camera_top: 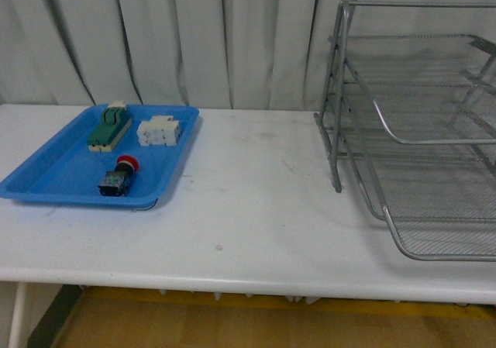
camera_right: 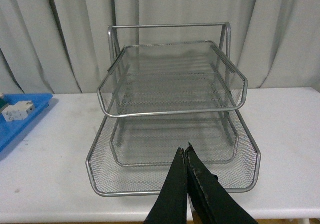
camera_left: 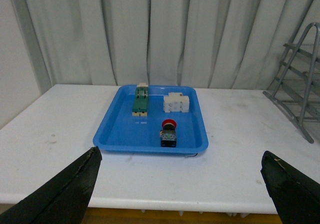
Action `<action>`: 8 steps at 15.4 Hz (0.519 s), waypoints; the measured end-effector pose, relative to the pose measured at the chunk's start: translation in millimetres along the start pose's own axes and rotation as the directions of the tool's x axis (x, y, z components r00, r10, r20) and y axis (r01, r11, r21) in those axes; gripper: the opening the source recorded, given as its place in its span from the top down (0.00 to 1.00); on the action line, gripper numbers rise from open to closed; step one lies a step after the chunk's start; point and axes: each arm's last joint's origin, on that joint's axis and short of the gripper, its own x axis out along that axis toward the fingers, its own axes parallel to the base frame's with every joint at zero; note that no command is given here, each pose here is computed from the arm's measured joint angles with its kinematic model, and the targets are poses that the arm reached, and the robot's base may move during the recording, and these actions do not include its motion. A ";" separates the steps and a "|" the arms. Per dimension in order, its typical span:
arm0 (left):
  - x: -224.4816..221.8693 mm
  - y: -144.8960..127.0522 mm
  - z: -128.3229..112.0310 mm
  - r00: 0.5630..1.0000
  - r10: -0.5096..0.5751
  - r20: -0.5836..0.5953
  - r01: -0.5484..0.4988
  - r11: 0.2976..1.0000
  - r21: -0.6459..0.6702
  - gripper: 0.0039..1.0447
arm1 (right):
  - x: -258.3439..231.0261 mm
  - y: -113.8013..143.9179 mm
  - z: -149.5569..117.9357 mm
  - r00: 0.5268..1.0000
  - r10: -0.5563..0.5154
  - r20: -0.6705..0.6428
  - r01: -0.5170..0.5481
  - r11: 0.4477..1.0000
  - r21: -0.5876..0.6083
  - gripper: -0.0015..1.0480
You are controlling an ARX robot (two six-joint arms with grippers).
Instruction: Place button on rack with both arms
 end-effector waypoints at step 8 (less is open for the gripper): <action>0.0 0.0 0.1 1.000 0.000 0.001 0.000 1.000 0.000 0.06 | -14.4 -0.1 -11.8 1.000 0.000 -0.001 0.000 1.000 -0.003 0.98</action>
